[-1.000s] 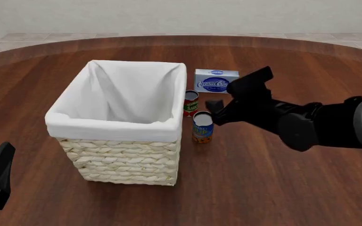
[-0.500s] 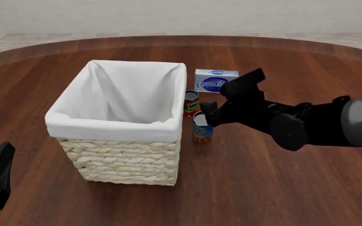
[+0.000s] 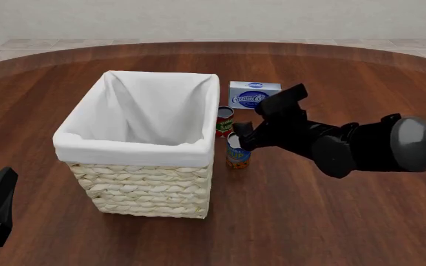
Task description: Pick up the alphabet soup and put it in the basket.
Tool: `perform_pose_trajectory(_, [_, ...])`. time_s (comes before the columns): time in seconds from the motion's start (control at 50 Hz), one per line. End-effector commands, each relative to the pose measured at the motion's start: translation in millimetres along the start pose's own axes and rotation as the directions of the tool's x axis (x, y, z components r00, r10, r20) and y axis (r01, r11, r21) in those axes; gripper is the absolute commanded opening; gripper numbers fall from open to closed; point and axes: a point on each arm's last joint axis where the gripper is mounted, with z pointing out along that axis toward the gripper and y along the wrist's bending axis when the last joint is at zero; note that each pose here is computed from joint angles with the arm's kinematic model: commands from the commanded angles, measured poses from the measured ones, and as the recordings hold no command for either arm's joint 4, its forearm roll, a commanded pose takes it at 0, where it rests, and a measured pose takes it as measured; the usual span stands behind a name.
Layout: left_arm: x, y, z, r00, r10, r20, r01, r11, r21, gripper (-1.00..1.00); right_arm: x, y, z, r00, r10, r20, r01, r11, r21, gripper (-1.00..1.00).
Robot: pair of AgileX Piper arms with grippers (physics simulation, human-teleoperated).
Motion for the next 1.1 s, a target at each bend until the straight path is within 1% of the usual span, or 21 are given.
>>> perform_pose_trajectory(0.02, [0.0,0.0,0,1.000,0.000,0.000,0.000,1.000,0.000,1.00,0,1,3,1.000,0.004,-0.003,-0.004,1.000,-0.004,1.00])
perform_pose_trajectory(0.72, [0.0,0.0,0,1.000,0.000,0.000,0.000,1.000,0.000,1.00,13,4,18,1.000,0.019,-0.025,-0.019,1.000,-0.010,1.00])
perform_pose_trajectory(1.1, [0.0,0.0,0,1.000,0.000,0.000,0.000,1.000,0.000,1.00,15,6,24,0.999,0.030,-0.032,-0.030,0.999,-0.015,1.00])
